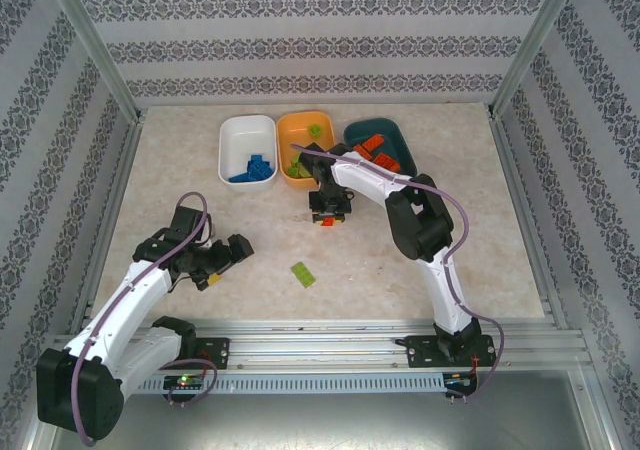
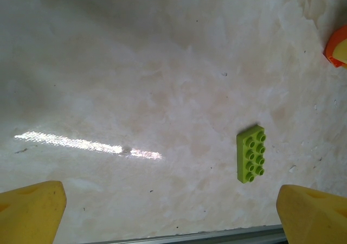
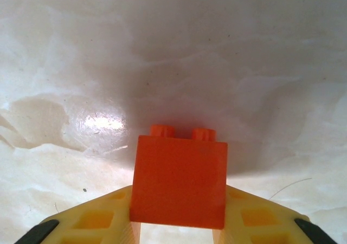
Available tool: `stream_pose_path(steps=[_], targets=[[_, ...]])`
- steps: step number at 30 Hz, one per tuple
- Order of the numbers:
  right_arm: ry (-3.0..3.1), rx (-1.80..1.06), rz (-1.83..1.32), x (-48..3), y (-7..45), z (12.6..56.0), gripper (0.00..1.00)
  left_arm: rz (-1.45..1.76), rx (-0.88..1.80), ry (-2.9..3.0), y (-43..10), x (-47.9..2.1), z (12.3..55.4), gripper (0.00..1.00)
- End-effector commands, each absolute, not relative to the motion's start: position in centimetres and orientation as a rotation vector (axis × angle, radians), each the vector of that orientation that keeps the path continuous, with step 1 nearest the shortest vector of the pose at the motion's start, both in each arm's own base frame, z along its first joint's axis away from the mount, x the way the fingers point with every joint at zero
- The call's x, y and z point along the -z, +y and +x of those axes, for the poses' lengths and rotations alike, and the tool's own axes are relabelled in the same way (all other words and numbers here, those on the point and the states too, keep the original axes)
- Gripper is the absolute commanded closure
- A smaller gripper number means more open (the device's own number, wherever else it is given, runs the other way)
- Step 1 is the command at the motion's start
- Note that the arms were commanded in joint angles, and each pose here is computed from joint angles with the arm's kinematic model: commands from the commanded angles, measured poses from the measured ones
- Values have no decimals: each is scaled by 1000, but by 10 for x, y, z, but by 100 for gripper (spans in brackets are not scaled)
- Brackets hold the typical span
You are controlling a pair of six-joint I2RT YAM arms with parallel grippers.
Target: Sort the legos into containers by color
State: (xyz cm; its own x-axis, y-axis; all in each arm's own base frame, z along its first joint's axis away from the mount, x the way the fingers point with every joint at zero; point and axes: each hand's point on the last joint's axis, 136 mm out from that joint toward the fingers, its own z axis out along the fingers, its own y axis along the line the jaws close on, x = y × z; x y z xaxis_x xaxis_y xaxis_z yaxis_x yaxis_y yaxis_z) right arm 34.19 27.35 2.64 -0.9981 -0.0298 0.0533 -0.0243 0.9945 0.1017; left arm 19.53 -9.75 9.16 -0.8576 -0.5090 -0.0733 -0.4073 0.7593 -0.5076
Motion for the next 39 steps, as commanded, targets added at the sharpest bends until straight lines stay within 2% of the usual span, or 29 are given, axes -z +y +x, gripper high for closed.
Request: stream_pose_path(steps=[1,12,20,28,39], targets=[[-3115,139,-3,-38,262,346,69,-727,707,2763,-95,-92,194,0],[-3311,386,-108,-140,236,378,70,-792,851,2723,-112,-85,215,0],[-3527,444,-239,-202,180,449,70,-870,911,2747,-120,-77,218,0],[-3598,415,-484,-195,126,526,70,-920,921,2791,-121,-75,205,0],[-3496,499,-664,-145,106,572,70,-946,846,2787,-108,-84,174,0]])
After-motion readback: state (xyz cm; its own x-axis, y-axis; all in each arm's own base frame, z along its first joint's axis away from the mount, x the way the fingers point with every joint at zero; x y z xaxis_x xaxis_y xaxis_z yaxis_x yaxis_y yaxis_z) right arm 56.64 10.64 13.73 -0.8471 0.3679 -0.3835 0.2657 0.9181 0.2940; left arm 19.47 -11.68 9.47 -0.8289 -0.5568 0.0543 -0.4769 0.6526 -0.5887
